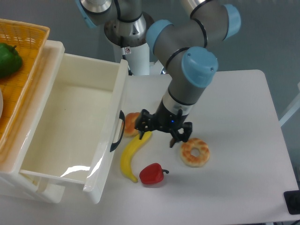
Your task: Slide the top white drawer open
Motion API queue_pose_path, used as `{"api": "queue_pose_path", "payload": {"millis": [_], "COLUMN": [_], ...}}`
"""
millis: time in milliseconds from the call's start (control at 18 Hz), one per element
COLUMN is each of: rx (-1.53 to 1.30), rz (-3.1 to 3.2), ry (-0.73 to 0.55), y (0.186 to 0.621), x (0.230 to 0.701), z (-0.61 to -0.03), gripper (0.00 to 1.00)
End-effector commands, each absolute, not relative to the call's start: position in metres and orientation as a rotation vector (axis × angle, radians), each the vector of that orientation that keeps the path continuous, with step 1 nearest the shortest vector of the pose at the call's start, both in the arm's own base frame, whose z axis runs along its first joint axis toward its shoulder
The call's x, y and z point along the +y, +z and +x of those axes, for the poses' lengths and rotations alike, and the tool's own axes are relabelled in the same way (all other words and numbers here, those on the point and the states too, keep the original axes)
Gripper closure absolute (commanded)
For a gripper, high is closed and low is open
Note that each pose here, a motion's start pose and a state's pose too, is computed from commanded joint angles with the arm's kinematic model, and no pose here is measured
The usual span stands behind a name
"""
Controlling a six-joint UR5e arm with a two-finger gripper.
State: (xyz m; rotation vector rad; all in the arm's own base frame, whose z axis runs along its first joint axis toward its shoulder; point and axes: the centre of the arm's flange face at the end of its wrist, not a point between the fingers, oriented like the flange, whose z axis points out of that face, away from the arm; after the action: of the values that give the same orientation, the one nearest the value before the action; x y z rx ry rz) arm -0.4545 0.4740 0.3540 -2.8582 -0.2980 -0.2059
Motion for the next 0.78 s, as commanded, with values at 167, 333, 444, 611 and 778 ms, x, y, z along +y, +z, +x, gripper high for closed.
{"api": "queue_pose_path", "payload": {"millis": [167,333,444,611,778], "rx": [-0.162,0.113,0.324,0.537,0.634], "rz": [-2.925,-2.966,-2.968,-2.994,-3.008], "ry": [-0.132,-0.044,0.014,0.053,0.060], "y": [0.340,0.325,0.313,0.304,0.294], "x": [0.461,0.458,0.455,0.444,0.434], "z": [-0.481,-0.495,-0.507,-0.519,-0.538], "gripper": [0.00,0.00,0.00,0.00,0.00]}}
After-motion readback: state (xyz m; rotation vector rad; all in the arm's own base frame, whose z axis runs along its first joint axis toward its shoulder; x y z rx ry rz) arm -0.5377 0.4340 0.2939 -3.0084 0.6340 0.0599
